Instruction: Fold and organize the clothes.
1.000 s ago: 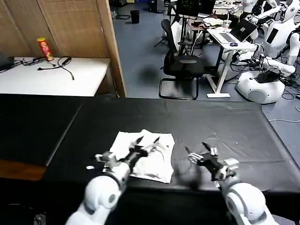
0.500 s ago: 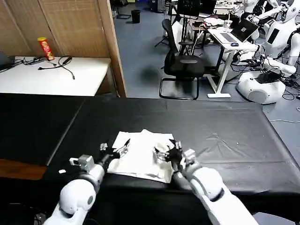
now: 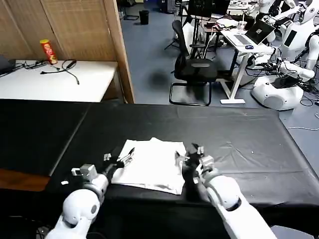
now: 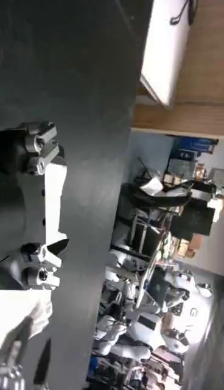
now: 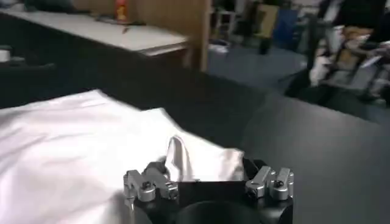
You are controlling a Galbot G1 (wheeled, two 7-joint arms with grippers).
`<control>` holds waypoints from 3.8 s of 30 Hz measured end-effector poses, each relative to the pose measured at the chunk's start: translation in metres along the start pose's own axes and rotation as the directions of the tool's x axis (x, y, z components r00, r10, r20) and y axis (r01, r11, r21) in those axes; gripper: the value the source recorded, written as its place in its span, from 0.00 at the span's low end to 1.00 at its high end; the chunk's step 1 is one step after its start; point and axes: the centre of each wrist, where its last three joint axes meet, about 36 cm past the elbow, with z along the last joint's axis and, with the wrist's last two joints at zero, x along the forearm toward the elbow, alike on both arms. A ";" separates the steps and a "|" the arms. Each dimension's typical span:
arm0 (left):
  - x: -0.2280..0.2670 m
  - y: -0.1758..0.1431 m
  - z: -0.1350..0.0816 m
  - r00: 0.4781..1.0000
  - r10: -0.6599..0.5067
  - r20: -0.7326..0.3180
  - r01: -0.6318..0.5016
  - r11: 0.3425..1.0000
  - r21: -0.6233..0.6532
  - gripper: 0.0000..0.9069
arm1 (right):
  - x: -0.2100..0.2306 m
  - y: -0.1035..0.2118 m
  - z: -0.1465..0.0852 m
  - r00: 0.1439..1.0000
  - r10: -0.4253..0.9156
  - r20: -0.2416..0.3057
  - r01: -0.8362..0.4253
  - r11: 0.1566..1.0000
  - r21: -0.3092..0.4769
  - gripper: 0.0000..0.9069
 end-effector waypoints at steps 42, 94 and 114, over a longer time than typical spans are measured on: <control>0.004 0.060 -0.010 0.993 -0.113 0.018 0.113 0.993 -0.020 0.00 | 0.066 -0.045 -0.013 0.993 0.089 0.071 -0.083 0.993 -0.090 0.97; 0.003 -0.057 -0.020 0.983 0.146 0.109 -0.123 0.973 -0.194 0.97 | 0.034 0.014 -0.005 0.978 -0.199 -0.059 0.167 0.922 -0.349 0.97; 0.023 -0.023 -0.020 0.988 0.042 0.147 -0.007 0.973 -0.229 0.97 | -0.040 0.068 -0.002 0.957 -0.278 -0.085 0.241 0.924 -0.298 0.00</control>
